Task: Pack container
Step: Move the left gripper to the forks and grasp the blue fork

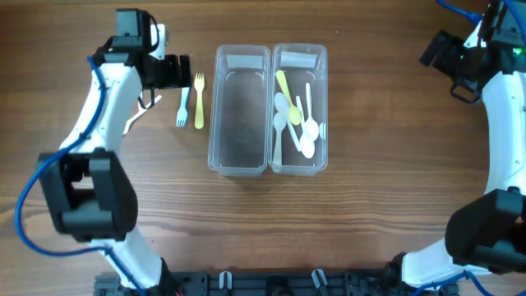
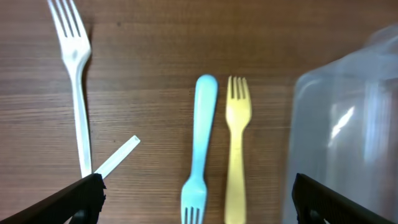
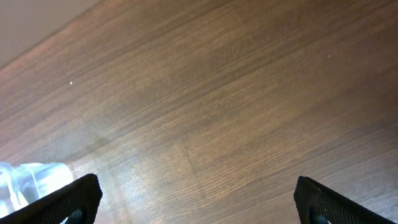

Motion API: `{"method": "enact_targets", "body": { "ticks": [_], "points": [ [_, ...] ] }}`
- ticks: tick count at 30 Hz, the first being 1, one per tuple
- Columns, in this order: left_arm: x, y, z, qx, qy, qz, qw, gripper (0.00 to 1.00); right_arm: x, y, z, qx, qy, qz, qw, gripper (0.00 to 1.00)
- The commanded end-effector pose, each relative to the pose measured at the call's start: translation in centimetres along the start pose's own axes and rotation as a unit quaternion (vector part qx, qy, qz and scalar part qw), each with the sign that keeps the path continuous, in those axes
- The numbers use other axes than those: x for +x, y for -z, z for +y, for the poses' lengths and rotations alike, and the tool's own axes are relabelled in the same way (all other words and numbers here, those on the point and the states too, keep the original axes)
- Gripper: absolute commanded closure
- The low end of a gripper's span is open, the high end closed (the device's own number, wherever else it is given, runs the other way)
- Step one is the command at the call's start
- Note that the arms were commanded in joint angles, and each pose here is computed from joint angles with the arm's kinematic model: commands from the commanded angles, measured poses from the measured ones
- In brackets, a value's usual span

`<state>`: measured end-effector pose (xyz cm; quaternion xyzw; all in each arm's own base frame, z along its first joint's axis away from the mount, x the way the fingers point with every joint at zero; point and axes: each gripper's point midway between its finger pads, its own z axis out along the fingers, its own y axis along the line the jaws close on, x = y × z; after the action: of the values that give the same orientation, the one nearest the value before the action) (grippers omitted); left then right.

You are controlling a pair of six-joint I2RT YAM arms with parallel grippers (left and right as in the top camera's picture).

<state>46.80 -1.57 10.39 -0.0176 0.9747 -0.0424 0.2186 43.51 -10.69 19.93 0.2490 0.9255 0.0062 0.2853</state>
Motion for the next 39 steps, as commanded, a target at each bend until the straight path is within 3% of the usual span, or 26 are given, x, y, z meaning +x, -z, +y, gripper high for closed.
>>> {"method": "enact_targets", "body": {
  "ticks": [1,9,18,25,32,36,39],
  "points": [
    [1.6,-4.3,0.9,-0.009,-0.026,0.044,0.999,0.05,0.0,-0.2,0.4,-0.007,-0.005,0.003,1.000,0.00],
    [2.5,-7.1,0.6,-0.007,-0.040,0.059,0.997,0.10,0.2,-0.2,0.9,-0.024,-0.005,0.010,1.000,0.00],
    [3.8,-9.0,0.7,-0.006,-0.045,0.082,0.996,0.25,0.5,-0.2,0.9,-0.024,-0.005,0.016,1.000,0.00],
    [5.3,-10.2,-0.7,0.019,-0.075,0.106,0.991,0.27,0.7,-0.2,0.9,-0.023,-0.005,0.019,1.000,0.00],
    [5.6,-10.4,-1.1,0.007,-0.086,0.109,0.990,0.58,0.7,-0.2,0.8,-0.023,-0.005,0.020,1.000,0.00],
    [6.2,-10.2,-0.6,-0.007,-0.086,0.124,0.988,0.66,0.8,-0.2,0.8,-0.022,-0.005,0.023,0.999,0.00],
    [6.8,-10.1,-0.4,-0.011,-0.086,0.137,0.987,0.83,0.9,-0.1,0.8,-0.021,-0.005,0.024,0.999,0.00]
  ]
}}
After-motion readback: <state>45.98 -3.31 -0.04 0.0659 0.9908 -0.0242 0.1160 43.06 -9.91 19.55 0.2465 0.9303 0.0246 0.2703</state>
